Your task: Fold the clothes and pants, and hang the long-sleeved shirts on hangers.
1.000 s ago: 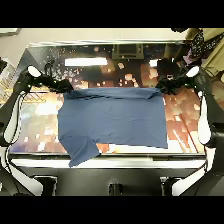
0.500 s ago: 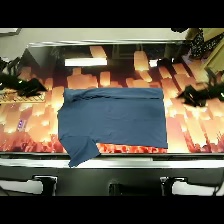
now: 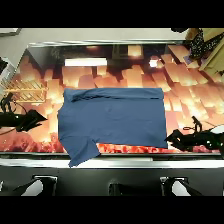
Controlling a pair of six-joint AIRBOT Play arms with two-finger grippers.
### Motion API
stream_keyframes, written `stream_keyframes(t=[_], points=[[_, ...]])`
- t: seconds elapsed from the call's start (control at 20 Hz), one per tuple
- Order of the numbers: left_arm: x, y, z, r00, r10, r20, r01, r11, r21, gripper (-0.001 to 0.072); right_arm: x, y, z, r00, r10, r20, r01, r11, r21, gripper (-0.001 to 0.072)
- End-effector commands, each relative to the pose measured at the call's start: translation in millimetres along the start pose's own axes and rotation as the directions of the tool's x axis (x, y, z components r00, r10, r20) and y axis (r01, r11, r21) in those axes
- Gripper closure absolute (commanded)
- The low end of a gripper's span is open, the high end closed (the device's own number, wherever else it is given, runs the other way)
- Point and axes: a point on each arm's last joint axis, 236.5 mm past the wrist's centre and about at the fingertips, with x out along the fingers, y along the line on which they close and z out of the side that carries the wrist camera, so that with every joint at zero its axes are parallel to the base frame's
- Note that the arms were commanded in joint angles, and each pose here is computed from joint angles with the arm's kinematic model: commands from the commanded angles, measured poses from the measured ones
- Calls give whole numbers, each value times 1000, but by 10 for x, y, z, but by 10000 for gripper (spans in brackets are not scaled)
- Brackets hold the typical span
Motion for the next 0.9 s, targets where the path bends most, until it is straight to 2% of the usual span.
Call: stream_keyframes(t=[0.0,0.45,0.6,0.75,0.8,0.85], points=[[18,23,-242,1000,-8,1,8,1000,-8,252,154,-141,-141,1000,-25,-6,25,1000,2,295],[21,22,-263,1000,-9,-9,9,1000,-9,252,166,-130,26,998,-16,60,15,1000,26,297],[22,25,-262,1000,-9,-9,9,1000,-5,251,265,-76,-33,999,32,5,-32,998,60,316],[24,37,-248,1000,-4,-3,4,1000,-5,251,306,-41,-48,998,58,-14,-57,996,63,437],[38,51,-249,1000,-2,-1,2,1000,-8,251,305,-29,-36,998,63,-9,-63,996,59,497],[74,78,-270,1000,0,-3,0,1000,-16,251,305,-4,-35,997,74,-8,-74,996,49,606]])
